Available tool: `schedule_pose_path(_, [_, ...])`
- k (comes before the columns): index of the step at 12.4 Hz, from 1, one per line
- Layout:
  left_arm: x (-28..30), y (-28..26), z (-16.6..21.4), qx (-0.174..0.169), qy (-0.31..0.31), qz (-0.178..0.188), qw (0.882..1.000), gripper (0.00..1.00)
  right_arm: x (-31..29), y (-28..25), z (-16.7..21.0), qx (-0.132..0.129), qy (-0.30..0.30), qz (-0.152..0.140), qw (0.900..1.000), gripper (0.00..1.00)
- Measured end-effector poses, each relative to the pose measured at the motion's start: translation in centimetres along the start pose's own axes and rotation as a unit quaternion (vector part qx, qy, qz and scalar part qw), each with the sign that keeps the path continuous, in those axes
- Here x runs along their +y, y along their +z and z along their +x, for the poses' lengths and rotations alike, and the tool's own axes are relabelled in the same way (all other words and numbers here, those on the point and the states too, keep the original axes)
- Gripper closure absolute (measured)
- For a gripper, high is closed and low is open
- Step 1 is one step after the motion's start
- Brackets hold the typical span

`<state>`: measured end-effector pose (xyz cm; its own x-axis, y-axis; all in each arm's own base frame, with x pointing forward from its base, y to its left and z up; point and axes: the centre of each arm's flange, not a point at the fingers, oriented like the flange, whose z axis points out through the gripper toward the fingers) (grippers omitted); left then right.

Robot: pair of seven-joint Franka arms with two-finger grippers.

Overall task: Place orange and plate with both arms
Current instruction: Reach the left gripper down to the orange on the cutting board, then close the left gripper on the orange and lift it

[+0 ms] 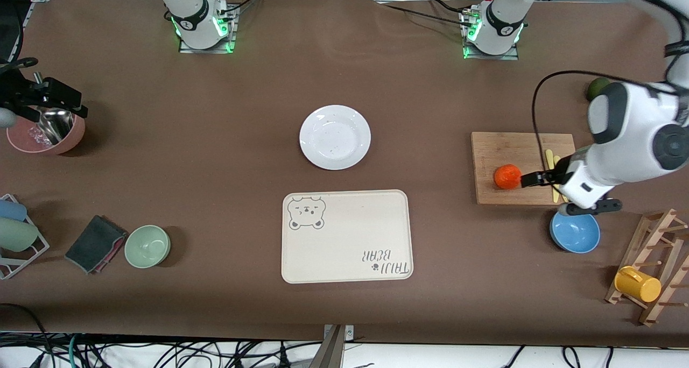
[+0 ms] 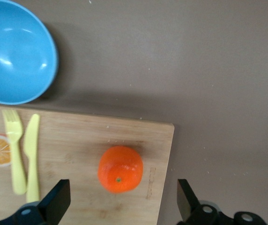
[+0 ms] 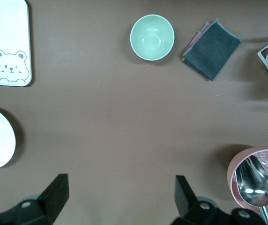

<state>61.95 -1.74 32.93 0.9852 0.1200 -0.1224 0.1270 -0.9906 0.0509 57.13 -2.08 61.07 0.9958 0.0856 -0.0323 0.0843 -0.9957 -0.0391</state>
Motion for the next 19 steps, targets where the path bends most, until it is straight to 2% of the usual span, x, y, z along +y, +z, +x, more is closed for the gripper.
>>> schedule_pose_path(2, [-0.1,4.0,-1.5,0.008,0.015,0.017,1.0,0.0,0.5,0.3,0.1,-0.002,0.004,0.0,1.0,0.0])
schedule_pose_path(5, [-0.1,7.2,-3.1,0.018,0.024,0.019,0.999,0.0,0.5,0.3,0.1,-0.003,0.004,0.0,1.0,0.0])
schedule_pose_path(13, [-0.5,11.7,-4.6,0.012,0.024,0.016,0.999,0.0,0.5,0.4,0.1,-0.003,0.005,0.001,1.0,0.0])
schedule_pose_path(16, [-0.9,13.0,-4.6,0.005,0.036,0.028,0.999,0.0,0.5,0.4,0.1,-0.003,0.005,0.001,1.0,0.0])
schedule_pose_path(18, [-1.1,13.6,-4.6,0.001,0.042,0.034,0.999,0.06,0.5,0.4,0.1,-0.003,0.005,0.001,1.0,0.0])
schedule_pose_path(19, [-1.1,13.7,-4.6,0.001,0.044,0.035,0.998,0.18,0.5,0.4,0.1,-0.003,0.005,0.001,1.0,0.0])
